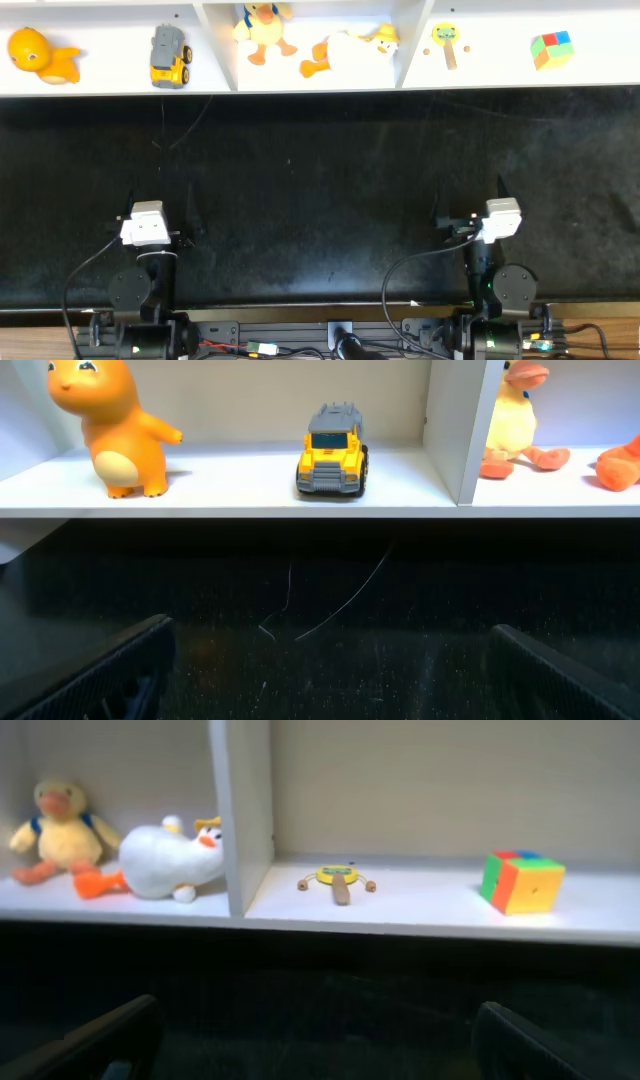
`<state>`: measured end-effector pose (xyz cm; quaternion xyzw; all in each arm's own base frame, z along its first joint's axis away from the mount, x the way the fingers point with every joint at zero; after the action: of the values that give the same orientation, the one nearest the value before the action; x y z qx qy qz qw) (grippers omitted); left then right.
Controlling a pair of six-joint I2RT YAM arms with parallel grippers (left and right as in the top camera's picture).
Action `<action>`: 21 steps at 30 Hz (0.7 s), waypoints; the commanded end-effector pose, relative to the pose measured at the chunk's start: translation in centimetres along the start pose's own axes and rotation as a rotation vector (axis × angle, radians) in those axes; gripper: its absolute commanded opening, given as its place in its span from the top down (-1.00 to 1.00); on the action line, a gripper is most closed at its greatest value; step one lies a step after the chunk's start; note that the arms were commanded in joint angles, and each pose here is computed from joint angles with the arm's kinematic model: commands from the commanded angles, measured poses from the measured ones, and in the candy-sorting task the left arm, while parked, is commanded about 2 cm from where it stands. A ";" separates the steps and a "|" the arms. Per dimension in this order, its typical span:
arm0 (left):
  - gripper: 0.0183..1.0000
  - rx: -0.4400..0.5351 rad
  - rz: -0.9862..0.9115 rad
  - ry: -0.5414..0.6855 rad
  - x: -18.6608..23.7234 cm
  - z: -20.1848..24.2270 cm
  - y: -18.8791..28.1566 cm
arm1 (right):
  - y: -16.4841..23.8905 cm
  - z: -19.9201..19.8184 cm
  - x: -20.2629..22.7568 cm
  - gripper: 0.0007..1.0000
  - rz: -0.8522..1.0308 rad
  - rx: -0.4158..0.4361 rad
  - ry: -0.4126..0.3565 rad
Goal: Store Toys
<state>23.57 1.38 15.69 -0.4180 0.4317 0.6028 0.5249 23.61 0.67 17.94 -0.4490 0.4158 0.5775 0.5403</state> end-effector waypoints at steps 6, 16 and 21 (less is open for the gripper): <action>-1.00 0.003 -0.006 -0.015 -0.1 -0.1 0.0 | 0.1 -1.8 0.3 -0.99 -0.020 0.100 -0.216; -1.00 0.003 -0.006 -0.015 -0.1 -0.1 0.0 | 0.1 -1.8 0.3 -0.99 -0.021 0.099 -0.215; -1.00 0.003 -0.006 -0.015 -0.1 -0.1 0.0 | 0.0 -1.4 0.4 -0.99 -0.016 0.086 -0.215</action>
<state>23.57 1.38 15.69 -0.4180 0.4317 0.6028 0.5249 23.65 -0.72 17.55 -0.3660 0.3792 0.5980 0.6039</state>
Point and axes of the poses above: each gripper's point midway between its finger pads, its own y axis back along the fingers, its own z axis along the line the jaws close on, x = y × z, the point moved 1 cm from there along y, back along the fingers, and after that the axes turned 14 degrees about -y, right-handed, at the moved point
